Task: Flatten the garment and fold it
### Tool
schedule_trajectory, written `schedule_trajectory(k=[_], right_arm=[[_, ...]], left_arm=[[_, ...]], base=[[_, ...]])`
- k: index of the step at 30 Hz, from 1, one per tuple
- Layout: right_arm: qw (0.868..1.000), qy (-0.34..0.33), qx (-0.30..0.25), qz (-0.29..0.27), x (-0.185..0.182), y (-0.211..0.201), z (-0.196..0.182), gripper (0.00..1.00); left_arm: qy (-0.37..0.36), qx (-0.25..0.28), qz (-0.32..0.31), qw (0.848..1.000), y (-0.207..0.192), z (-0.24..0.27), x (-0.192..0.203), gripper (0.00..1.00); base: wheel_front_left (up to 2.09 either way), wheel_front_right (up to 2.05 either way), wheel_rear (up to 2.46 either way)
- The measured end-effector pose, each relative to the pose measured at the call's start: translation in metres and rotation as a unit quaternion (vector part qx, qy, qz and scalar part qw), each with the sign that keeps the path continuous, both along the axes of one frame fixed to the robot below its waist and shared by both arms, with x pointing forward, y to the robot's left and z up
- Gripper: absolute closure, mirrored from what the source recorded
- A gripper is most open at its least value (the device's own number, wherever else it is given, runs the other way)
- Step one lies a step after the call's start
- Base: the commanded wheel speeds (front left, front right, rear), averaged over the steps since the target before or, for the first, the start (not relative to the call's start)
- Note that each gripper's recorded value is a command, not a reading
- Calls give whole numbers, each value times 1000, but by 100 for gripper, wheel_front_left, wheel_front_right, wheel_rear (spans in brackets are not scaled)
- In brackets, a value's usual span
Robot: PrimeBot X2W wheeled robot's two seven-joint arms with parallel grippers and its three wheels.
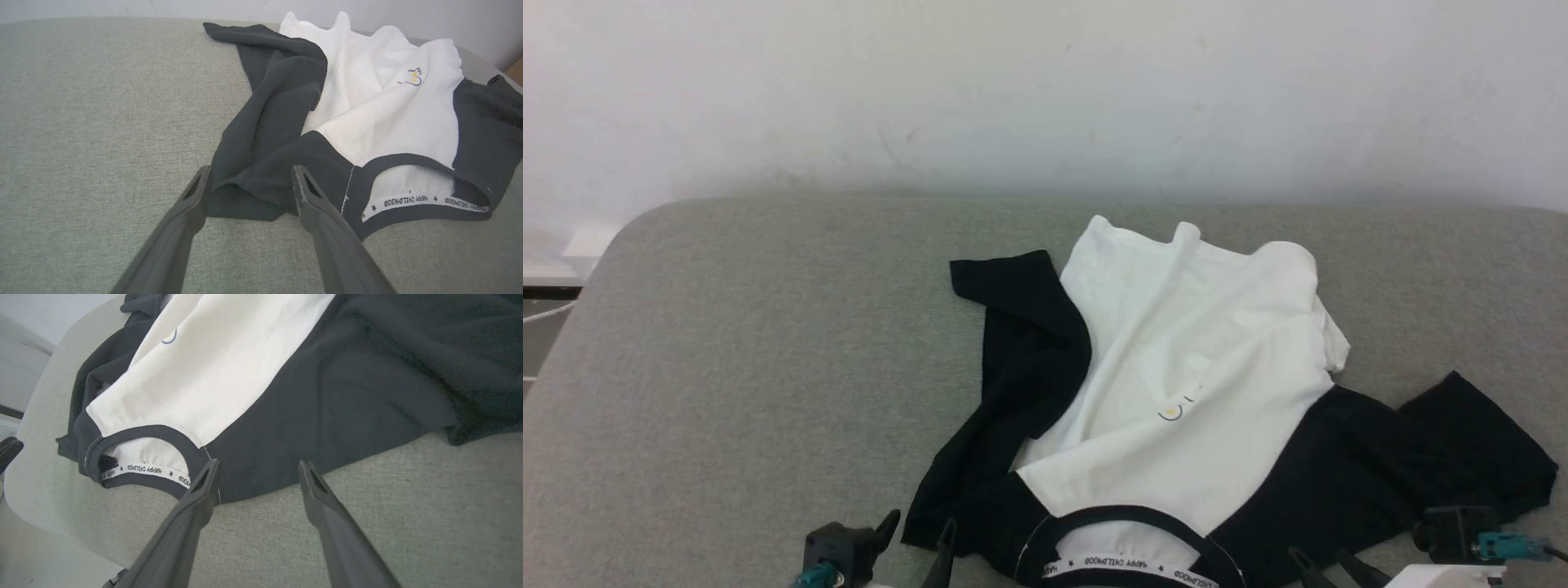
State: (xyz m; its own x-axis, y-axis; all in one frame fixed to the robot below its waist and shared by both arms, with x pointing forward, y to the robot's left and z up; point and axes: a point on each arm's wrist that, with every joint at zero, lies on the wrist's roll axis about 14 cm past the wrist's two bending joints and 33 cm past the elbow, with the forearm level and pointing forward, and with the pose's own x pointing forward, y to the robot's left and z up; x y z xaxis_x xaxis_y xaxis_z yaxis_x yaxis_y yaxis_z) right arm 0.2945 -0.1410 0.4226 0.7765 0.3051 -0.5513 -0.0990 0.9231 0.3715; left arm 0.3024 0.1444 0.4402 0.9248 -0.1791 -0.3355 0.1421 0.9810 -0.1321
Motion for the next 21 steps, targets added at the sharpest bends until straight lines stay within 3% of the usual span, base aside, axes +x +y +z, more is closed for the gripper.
schedule_trajectory(k=[10,21], right_arm=[[992,102,70,-26,-11,5,-43,0],[987,120,105,-13,9,28,-56,0]], left_arm=[[-16,5,27,999,7,-1,-13,0],[5,5,27,1000,7,-12,-11,0]], base=[[0,0,0],[0,0,0]])
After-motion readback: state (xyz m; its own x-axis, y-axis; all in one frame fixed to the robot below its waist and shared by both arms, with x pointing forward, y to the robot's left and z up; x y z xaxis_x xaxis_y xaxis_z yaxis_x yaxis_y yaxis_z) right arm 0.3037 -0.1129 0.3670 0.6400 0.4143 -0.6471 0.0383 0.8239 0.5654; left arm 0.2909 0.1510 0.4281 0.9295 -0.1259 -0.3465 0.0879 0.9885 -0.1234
